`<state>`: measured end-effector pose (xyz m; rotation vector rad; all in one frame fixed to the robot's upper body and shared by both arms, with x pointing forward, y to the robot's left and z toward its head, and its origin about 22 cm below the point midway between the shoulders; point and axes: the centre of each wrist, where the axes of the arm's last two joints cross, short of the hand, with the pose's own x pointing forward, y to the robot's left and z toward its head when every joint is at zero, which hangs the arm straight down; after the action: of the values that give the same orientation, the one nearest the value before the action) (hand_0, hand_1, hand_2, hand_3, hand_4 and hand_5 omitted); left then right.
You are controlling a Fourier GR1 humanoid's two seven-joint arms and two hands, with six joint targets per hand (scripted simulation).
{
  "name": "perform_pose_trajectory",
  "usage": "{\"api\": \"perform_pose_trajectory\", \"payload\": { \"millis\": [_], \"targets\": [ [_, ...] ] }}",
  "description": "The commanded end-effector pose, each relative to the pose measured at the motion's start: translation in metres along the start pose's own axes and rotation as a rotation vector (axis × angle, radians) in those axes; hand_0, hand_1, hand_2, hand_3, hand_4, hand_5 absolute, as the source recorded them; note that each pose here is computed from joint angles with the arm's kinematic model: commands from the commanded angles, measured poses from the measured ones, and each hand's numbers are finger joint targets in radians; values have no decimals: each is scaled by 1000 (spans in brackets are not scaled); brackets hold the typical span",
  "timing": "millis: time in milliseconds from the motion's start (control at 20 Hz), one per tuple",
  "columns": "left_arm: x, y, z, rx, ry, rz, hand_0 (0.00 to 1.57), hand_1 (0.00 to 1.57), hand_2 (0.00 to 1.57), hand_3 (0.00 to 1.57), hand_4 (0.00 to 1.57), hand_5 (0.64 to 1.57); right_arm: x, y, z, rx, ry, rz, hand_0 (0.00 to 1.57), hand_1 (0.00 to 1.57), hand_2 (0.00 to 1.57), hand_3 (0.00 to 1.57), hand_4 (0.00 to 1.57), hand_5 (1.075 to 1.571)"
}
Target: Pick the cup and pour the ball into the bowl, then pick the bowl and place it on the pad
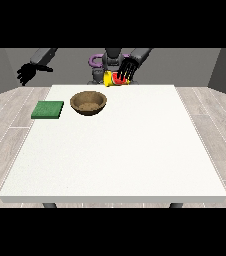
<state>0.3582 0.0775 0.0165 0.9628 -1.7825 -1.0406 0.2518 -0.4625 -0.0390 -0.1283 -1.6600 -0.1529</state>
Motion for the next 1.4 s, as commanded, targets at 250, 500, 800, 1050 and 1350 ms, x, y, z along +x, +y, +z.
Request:
{"api": "perform_pose_trajectory", "payload": {
  "millis": [250,500,800,1050,1350],
  "targets": [
    [36,-5,1,8,-66,-244,520,520,1571,1571,841,1571,21,50,-53,64,16,40,0,0,0,143,0,1530],
    [68,6,-1,58,-130,-340,303,303,1571,1571,902,1570,39,50,-73,74,-64,13,0,0,0,223,0,1533],
    [77,-4,9,-28,-246,-512,318,318,1571,1571,955,1534,18,78,-69,114,-54,-15,0,0,0,255,0,1526],
    [83,-5,10,-82,-300,-652,0,0,1571,1571,1246,1395,38,62,-79,117,-48,-15,0,0,0,161,0,1516],
    [114,30,-27,-36,-423,-903,1511,1511,1571,1571,1203,1443,22,73,-74,88,-48,-18,0,0,0,171,0,1516]
  ]
}}
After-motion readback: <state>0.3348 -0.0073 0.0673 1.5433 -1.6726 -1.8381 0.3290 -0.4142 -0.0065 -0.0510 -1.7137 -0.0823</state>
